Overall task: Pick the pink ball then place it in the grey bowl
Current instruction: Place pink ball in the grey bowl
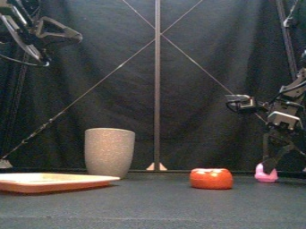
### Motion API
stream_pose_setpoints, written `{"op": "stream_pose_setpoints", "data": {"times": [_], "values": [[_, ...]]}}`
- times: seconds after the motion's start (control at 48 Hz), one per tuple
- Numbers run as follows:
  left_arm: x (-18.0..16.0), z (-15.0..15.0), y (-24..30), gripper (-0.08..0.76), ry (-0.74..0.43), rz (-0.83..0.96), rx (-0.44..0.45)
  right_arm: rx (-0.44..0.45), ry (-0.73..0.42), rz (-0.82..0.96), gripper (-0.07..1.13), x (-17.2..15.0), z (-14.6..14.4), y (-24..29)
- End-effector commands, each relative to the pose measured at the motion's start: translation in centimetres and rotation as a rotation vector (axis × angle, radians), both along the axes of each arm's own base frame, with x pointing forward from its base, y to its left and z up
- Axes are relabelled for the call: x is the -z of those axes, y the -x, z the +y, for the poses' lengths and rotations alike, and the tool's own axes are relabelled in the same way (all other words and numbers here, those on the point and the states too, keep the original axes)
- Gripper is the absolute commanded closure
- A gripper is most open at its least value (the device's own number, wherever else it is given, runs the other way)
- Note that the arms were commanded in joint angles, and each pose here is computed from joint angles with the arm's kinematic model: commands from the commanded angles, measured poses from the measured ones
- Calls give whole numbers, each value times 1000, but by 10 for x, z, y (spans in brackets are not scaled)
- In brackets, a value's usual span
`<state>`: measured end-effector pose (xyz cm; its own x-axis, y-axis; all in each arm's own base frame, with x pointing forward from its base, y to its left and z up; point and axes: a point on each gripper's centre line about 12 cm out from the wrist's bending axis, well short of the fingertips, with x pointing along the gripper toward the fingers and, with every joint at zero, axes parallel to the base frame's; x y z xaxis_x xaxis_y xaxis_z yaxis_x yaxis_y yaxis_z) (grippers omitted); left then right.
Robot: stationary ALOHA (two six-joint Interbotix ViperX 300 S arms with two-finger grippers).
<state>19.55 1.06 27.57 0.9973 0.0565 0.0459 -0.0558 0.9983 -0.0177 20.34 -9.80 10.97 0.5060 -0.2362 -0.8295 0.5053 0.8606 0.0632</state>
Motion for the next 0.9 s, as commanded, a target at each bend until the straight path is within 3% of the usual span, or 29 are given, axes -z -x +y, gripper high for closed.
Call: {"op": "stream_pose_setpoints", "data": {"times": [0.021,0.229,0.438,0.542,0.708,0.896], "values": [[-5,1,-1,615,-1,-15,-6,-11,21,-46,378,-13,-2,-11],[-4,1,-1,615,1,-14,-6,-111,75,-196,384,-57,10,-52],[-4,2,-1,615,-1,-14,-11,-245,211,-501,384,-134,26,-120],[-3,4,-1,615,-1,-11,-20,-273,282,-637,384,-156,26,-147],[-3,5,-1,615,-1,-12,-23,-262,339,-755,384,-160,13,-187],[-1,5,0,615,0,-6,-23,-236,336,-738,384,-145,-8,-232]]}}
